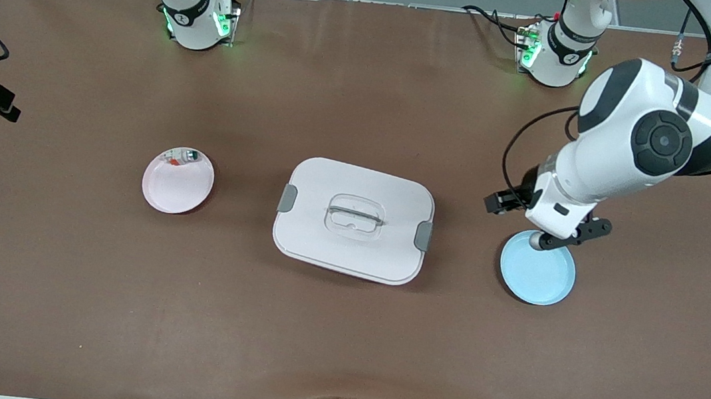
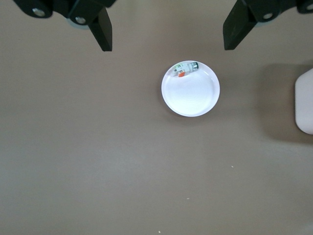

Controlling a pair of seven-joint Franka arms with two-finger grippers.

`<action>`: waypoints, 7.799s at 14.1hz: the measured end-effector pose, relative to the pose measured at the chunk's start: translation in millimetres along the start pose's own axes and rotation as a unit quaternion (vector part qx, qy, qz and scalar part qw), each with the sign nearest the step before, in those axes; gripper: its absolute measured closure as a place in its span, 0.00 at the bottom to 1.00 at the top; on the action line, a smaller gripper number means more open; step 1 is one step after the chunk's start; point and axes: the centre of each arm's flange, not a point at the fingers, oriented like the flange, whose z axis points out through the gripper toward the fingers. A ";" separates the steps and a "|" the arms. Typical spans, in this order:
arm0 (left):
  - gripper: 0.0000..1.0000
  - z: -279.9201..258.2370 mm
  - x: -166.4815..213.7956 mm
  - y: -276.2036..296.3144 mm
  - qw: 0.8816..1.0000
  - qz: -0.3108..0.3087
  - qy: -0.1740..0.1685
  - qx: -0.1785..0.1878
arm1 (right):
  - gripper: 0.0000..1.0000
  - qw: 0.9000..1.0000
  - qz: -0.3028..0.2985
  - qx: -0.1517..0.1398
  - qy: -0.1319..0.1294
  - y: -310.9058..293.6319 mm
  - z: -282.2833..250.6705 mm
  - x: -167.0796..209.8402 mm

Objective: Transfer orange switch to right arm and place
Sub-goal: 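Lift the switch with the left gripper while the right gripper reaches over, then bring the switch above the white box toward the right gripper, then grasp the switch with the right gripper and open the left gripper, then carry the switch to the white plate while the left gripper withdraws, then lower the switch onto the white plate with the right gripper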

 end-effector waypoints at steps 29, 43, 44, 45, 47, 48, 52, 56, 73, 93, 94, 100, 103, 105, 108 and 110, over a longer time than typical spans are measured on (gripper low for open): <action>0.28 36.7 -149.8 203.0 0.852 -0.483 -0.150 -0.135 | 0.00 0.925 0.087 0.367 0.046 -338.6 115.5 -117.9; 0.28 42.4 -158.8 208.0 0.855 -0.478 -0.152 -0.131 | 0.00 0.923 0.052 0.377 0.064 -387.3 150.4 -112.3; 0.28 42.4 -158.9 208.0 0.855 -0.478 -0.152 -0.131 | 0.07 0.923 0.052 0.377 0.062 -388.6 151.8 -112.2; 0.28 42.6 -158.9 208.0 0.855 -0.478 -0.152 -0.131 | 0.20 0.923 0.053 0.377 0.061 -389.3 152.8 -112.3; 0.28 42.6 -158.8 208.0 0.855 -0.478 -0.152 -0.131 | 0.44 0.921 0.060 0.380 0.056 -390.3 153.1 -113.1; 0.28 43.9 -159.2 208.3 0.855 -0.478 -0.152 -0.130 | 0.53 0.920 0.069 0.383 0.051 -392.2 151.4 -114.1; 0.28 44.1 -159.6 208.7 0.855 -0.478 -0.153 -0.130 | 0.65 0.918 0.077 0.385 0.048 -393.7 150.4 -114.6; 0.14 39.8 -159.8 209.5 0.864 -0.467 -0.130 -0.137 | 0.65 0.918 0.079 0.386 0.046 -394.6 150.6 -114.6; 0.00 -75.5 -31.4 41.2 0.978 -0.195 0.065 0.022 | 0.65 0.948 -0.266 0.165 0.065 -328.7 258.3 -89.7; 0.00 -204.6 0.0 -147.4 0.967 0.202 0.093 0.124 | 0.65 0.730 -0.679 -0.037 0.073 -121.2 369.9 -83.5; 0.00 -211.8 -2.7 -156.7 0.968 0.196 0.098 0.121 | 0.65 0.721 -0.689 -0.037 0.071 -118.2 371.1 -84.0; 0.00 -223.5 -4.3 -181.3 0.972 0.180 0.102 0.111 | 0.65 0.717 -0.693 -0.032 0.062 -91.1 379.9 -85.1; 0.00 -225.1 5.2 -198.4 0.978 0.162 0.095 0.094 | 0.65 0.718 -0.693 -0.021 0.062 -96.0 385.2 -88.6; 0.00 -223.2 7.4 -200.0 0.978 0.161 0.093 0.094 | 0.65 0.721 -0.690 -0.011 0.065 -95.3 391.7 -90.0; 0.00 -218.6 10.2 -199.0 0.978 0.161 0.089 0.095 | 0.65 0.723 -0.688 0.003 0.063 -92.8 413.7 -92.9; 0.00 -217.3 11.5 -198.6 0.978 0.161 0.088 0.095 | 0.65 0.722 -0.689 0.005 0.063 -92.0 424.2 -93.3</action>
